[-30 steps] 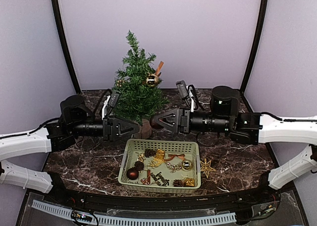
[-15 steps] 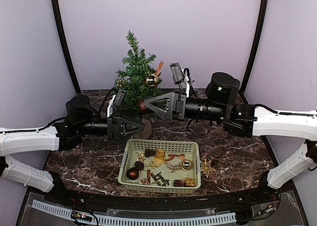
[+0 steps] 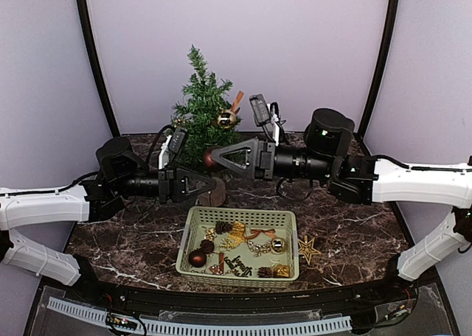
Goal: Decorate the small christmas tree
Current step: Pass from the right arm to the left
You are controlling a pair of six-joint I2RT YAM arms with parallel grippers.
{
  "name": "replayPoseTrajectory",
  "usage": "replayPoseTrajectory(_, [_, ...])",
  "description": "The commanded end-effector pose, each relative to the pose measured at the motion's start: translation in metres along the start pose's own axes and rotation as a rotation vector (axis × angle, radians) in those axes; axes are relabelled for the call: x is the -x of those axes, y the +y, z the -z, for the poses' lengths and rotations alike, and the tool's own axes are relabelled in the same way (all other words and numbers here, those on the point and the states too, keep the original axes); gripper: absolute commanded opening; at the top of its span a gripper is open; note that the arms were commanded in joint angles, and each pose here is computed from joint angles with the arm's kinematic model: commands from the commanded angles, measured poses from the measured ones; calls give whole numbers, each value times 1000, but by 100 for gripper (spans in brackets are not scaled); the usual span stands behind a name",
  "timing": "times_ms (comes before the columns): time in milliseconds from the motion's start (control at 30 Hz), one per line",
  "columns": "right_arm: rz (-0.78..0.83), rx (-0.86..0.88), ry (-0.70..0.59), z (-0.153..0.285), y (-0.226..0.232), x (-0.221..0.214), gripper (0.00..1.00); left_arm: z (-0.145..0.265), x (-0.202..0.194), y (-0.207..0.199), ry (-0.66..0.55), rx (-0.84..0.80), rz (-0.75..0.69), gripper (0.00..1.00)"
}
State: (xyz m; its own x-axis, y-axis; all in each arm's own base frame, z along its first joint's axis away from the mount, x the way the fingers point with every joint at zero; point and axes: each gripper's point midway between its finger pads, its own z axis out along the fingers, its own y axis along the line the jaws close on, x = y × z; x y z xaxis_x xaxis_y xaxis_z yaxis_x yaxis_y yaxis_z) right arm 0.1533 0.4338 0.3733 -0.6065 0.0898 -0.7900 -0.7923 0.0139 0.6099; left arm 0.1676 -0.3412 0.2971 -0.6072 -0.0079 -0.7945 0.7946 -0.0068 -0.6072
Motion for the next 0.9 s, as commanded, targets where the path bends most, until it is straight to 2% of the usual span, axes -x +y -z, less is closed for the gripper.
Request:
replayPoseTrajectory(0, [20, 36, -54, 7, 11, 18, 54, 1, 12, -16, -36, -39, -50, 1])
replayPoseTrajectory(267, [-6, -4, -45, 27, -5, 5, 55, 11, 11, -17, -44, 13, -48, 0])
replayPoseTrajectory(400, [-20, 9, -10, 31, -9, -6, 55, 14, 8, -16, -8, 49, -49, 0])
replayPoseTrajectory(633, [9, 16, -55, 29, -9, 2, 55, 14, 15, -9, 56, 154, -45, 0])
replayPoseTrajectory(767, [36, -17, -46, 25, -20, -2, 66, 15, 21, -10, 85, 192, -58, 0])
replayPoseTrajectory(867, [65, -27, -15, 21, -27, -10, 70, 15, 19, -20, 153, 168, -74, 0])
